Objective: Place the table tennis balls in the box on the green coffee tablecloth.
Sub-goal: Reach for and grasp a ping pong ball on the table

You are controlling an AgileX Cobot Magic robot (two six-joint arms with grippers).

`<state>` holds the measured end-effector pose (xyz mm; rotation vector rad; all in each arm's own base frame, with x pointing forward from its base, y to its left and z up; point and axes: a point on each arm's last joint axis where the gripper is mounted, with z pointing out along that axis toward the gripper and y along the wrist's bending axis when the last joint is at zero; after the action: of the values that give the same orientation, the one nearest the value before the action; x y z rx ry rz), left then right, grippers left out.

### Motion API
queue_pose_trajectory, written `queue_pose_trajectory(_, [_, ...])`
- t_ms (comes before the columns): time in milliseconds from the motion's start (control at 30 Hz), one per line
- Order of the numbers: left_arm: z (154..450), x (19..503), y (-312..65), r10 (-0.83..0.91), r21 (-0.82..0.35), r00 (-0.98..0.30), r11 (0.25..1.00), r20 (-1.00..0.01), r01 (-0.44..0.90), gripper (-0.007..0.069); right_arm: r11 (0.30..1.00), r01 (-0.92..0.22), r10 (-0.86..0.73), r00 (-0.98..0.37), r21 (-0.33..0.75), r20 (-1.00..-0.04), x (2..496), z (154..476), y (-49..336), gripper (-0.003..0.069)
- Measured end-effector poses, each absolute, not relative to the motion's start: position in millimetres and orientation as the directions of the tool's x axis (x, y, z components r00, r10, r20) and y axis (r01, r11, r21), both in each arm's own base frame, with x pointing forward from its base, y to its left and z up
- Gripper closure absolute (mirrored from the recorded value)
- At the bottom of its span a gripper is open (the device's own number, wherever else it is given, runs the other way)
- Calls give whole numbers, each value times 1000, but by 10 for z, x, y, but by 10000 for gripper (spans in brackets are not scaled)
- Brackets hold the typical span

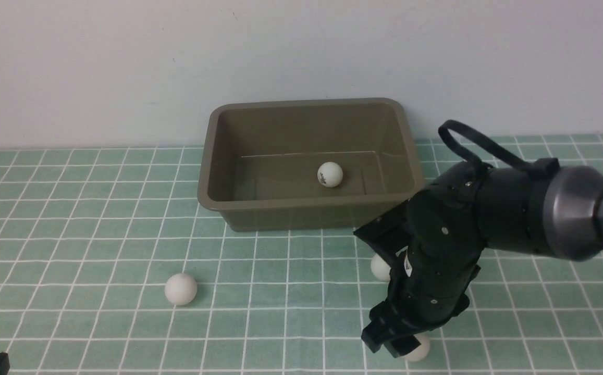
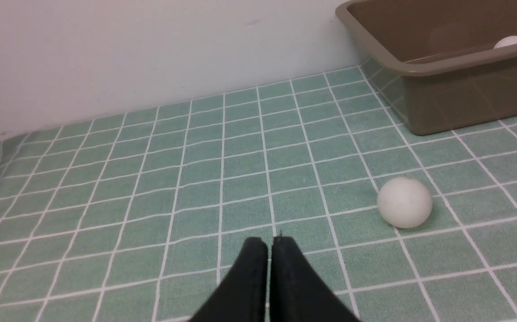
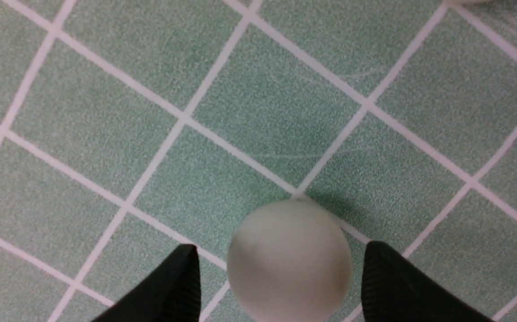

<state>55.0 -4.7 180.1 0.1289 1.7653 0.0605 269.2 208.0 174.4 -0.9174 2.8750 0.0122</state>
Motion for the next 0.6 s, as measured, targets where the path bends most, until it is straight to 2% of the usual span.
queue_pose_trajectory(333, [1801,550,-47,120,112,-193,992,-974,53,629,803,-595,-596,-800,-35,-73,2726,1525,2105,235])
queue_pose_trajectory(433, [1801,550,-47,120,112,-193,992,-974,53,629,797,-602,-604,-794,-45,-76,2734,1544,2106,286])
queue_pose_trajectory(600, [1801,550,-47,120,112,-193,992,-974,53,629,797,-602,-604,-793,-50,-76,2752,1644,2115,295])
